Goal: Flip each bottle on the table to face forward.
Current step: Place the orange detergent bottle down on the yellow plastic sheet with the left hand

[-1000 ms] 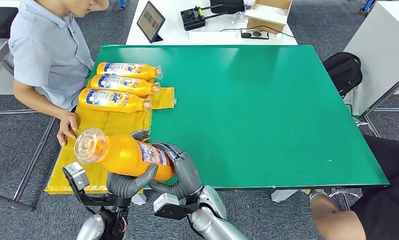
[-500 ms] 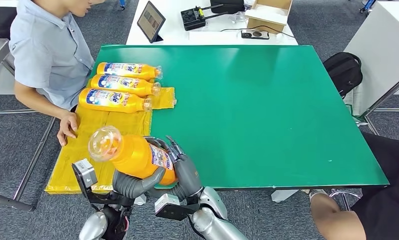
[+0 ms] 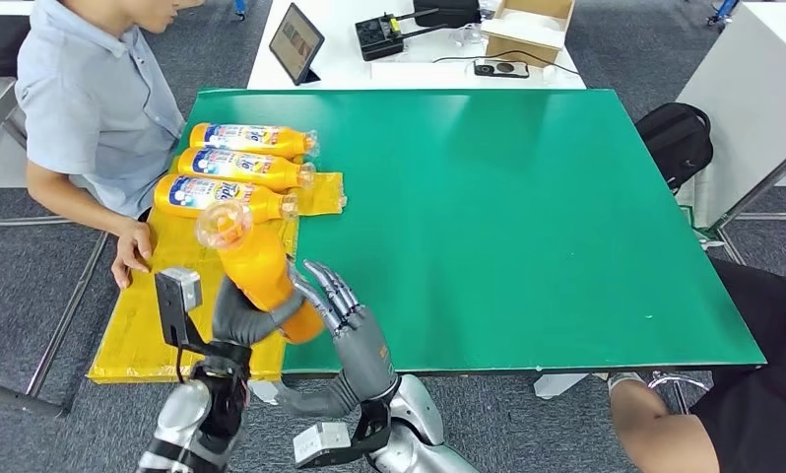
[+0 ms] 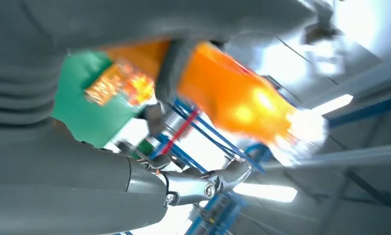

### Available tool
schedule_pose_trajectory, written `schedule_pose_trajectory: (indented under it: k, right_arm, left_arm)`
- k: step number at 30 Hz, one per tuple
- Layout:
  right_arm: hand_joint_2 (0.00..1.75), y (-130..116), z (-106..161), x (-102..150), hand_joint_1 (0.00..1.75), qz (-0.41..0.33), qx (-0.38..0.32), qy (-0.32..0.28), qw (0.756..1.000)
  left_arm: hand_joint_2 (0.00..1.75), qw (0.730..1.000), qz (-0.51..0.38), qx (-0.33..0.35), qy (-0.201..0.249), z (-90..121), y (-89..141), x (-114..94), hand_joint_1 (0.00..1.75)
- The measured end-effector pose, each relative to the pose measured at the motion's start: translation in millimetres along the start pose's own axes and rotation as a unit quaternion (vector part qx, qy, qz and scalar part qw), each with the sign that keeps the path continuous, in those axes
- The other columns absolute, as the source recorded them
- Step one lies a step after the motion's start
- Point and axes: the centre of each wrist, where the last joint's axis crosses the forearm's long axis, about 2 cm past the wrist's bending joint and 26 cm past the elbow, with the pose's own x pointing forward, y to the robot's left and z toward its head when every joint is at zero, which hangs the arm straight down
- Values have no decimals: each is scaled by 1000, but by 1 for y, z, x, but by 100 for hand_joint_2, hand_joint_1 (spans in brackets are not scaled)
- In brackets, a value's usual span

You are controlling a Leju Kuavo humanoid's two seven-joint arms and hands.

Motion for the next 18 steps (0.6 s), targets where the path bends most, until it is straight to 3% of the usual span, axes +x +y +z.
schedule_pose_trajectory:
  k: [6, 12, 15, 18]
  right_arm:
    - [0, -8, -13, 11, 0, -2, -38, -22, 999]
    - [0, -13, -18, 14, 0, -12, -59, -21, 998]
    - [0, -14, -19, 14, 0, -22, -69, -14, 997]
    - [0, -13, -21, 17, 0, -34, -74, -13, 997]
  left_arm:
    - [175, 998, -41, 47, 11, -17, 30, -6, 175]
    - [175, 996, -54, 65, 19, -22, 45, -9, 175]
    - [175, 978, -191, 79, 3, -27, 53, -9, 175]
    - [175, 905, -421, 53, -28, -36, 58, -7, 175]
